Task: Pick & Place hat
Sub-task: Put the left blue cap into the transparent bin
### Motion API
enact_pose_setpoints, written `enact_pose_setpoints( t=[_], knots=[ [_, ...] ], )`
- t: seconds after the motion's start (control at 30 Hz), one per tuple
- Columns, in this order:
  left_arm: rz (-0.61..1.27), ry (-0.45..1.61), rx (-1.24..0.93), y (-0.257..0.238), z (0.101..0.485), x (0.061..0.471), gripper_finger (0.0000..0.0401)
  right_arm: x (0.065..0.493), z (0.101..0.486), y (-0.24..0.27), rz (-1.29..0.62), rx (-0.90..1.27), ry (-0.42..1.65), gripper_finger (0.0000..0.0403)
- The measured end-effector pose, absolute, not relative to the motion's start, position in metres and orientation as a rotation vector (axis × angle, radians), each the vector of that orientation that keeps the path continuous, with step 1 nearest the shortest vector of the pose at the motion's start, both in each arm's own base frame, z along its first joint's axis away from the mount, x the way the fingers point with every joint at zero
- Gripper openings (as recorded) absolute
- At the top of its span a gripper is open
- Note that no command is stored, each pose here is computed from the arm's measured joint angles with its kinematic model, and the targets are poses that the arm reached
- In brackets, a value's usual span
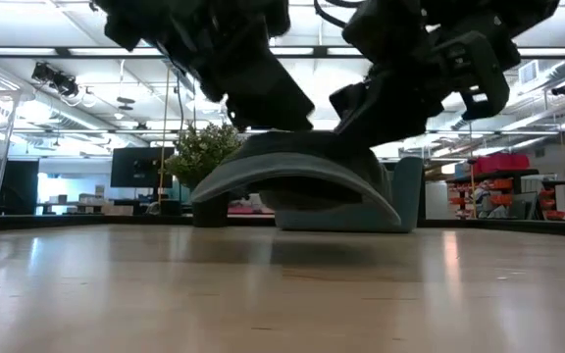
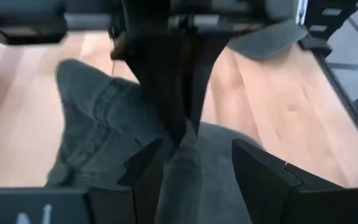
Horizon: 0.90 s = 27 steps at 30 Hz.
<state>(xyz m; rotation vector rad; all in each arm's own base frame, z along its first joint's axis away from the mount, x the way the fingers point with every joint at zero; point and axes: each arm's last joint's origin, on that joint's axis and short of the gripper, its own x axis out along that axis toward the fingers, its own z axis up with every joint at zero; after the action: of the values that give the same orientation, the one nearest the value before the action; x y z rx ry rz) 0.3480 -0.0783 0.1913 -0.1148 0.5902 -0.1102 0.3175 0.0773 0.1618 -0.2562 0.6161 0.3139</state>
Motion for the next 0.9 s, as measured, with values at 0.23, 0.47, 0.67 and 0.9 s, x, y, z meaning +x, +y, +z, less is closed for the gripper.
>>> enact_pose_setpoints(
  t=[0.23,0.47,0.67,0.9],
  knots=[
    [-0.106,0.640,-0.134,-0.079,0.183,0.347,0.0193,0.322,0.169,0.078,0.317,-0.291,0.623,0.0007],
    [-0.091,0.690,-0.148,-0.078,0.179,0.345,0.0148,0.323,0.170,0.078,0.316,-0.311,0.608,0.0007],
    [-0.093,0.704,-0.147,-0.078,0.179,0.344,0.0046,0.324,0.171,0.078,0.308,-0.312,0.606,0.0029],
    [-0.065,0.746,-0.192,-0.078,0.179,0.339,0.0013,0.320,0.171,0.078,0.198,-0.328,0.651,0.0109]
  ],
)
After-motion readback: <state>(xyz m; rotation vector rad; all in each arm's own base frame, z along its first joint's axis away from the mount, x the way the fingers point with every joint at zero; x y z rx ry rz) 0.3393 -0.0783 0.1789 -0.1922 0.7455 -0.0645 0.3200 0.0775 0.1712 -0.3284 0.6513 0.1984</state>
